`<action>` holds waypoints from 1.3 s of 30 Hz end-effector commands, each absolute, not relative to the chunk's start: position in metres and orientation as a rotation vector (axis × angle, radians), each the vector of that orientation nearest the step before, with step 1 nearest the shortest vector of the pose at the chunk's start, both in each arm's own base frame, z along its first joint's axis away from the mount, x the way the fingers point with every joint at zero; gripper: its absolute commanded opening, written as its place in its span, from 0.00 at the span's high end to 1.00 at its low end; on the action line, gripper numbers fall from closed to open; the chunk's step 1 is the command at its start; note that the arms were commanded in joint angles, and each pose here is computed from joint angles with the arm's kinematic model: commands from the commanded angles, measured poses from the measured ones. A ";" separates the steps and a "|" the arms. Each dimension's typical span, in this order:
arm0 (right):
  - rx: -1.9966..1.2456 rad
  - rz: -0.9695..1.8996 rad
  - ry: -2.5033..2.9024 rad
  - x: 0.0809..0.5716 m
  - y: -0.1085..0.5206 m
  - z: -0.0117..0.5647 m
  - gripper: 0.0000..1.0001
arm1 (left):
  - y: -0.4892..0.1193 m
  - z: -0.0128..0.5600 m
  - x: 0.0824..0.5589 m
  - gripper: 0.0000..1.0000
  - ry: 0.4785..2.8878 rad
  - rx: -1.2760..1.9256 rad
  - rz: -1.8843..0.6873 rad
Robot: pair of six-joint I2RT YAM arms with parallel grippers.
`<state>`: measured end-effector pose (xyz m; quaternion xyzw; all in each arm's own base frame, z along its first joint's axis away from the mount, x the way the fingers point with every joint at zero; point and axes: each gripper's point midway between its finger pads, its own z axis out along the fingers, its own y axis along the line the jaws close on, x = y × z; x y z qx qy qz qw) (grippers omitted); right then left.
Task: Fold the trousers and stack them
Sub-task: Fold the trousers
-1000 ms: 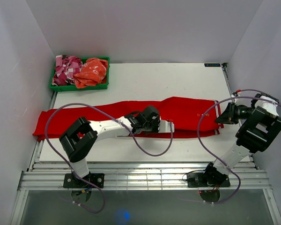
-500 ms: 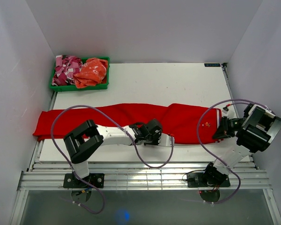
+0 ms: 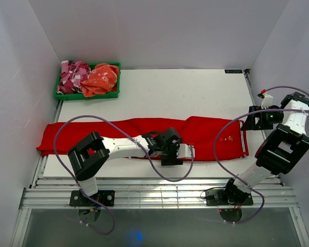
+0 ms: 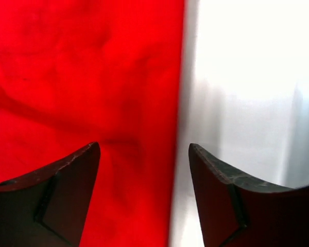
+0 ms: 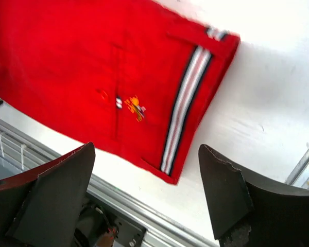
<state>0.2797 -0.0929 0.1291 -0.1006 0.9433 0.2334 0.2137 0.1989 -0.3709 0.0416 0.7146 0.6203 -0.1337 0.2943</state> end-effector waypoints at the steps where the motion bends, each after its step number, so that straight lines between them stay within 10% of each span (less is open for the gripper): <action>1: -0.268 0.674 2.494 0.309 -0.071 0.151 0.13 | -0.384 0.095 0.174 0.17 1.652 1.811 -0.563; 12: -0.102 0.857 2.619 0.346 -0.053 0.085 0.22 | -0.331 0.193 0.289 0.09 1.963 1.150 -0.636; 21: -0.279 0.967 2.647 0.304 -0.031 0.072 0.92 | -0.310 0.166 0.397 0.17 2.198 0.959 -0.748; 33: -0.727 0.394 2.607 0.279 -0.062 0.054 0.92 | -0.328 0.087 0.387 0.21 2.353 0.956 -0.947; 37: -0.833 0.312 2.584 0.275 -0.058 0.049 0.92 | -0.333 0.082 0.387 0.34 2.337 0.974 -0.981; 39: -0.847 0.294 2.587 0.277 -0.057 0.052 0.92 | -0.333 0.082 0.383 0.66 2.310 1.015 -0.999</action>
